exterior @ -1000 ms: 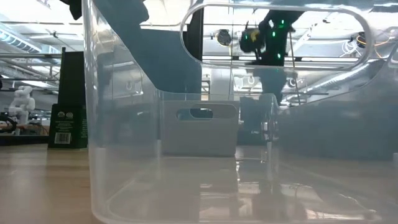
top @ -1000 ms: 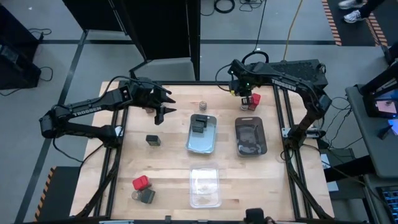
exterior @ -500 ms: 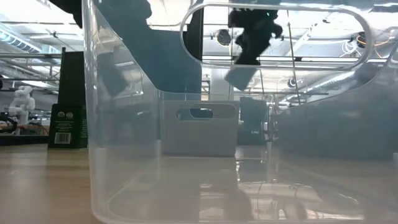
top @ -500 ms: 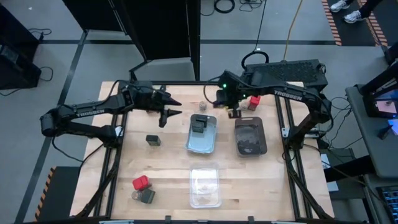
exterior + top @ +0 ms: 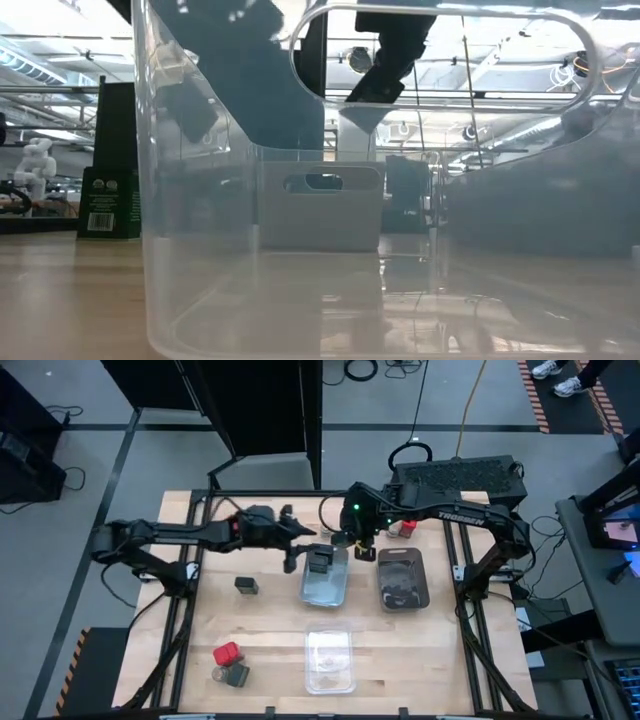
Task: Sort spices by type
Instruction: Put the black spice can into the gray bin
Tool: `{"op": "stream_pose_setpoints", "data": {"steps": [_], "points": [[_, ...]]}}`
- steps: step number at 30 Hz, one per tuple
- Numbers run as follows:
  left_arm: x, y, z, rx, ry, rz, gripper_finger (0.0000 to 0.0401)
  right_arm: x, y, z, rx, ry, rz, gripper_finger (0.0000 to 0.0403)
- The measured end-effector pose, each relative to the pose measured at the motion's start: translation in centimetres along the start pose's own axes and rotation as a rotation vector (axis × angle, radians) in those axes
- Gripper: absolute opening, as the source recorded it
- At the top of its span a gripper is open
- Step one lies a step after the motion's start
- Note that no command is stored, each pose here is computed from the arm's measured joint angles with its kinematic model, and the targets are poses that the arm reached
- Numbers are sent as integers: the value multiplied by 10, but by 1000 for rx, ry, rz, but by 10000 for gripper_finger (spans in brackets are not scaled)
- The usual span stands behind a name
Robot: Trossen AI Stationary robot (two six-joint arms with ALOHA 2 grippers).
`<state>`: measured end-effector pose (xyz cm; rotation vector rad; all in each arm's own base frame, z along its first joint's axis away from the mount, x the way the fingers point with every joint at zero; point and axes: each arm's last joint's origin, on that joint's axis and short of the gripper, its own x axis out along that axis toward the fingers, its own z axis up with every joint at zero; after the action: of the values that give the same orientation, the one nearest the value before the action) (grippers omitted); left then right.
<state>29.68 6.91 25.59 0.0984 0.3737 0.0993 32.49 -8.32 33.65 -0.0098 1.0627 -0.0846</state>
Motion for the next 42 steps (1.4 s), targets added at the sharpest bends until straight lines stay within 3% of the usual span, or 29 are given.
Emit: {"op": "stream_pose_setpoints", "data": {"steps": [6,22,27,33,42], "points": [[27,2,8,4,2,-6,185,1,2,0,27,4,12,106],[59,-1,16,5,-10,-97,185,1,13,4,-5,-16,23,108],[59,0,16,6,-12,-84,176,1,13,4,-2,-21,21,107],[59,0,16,6,-10,-82,120,1,13,4,1,-19,19,109],[59,0,16,10,-11,-79,120,1,13,4,1,-14,19,132]]}}
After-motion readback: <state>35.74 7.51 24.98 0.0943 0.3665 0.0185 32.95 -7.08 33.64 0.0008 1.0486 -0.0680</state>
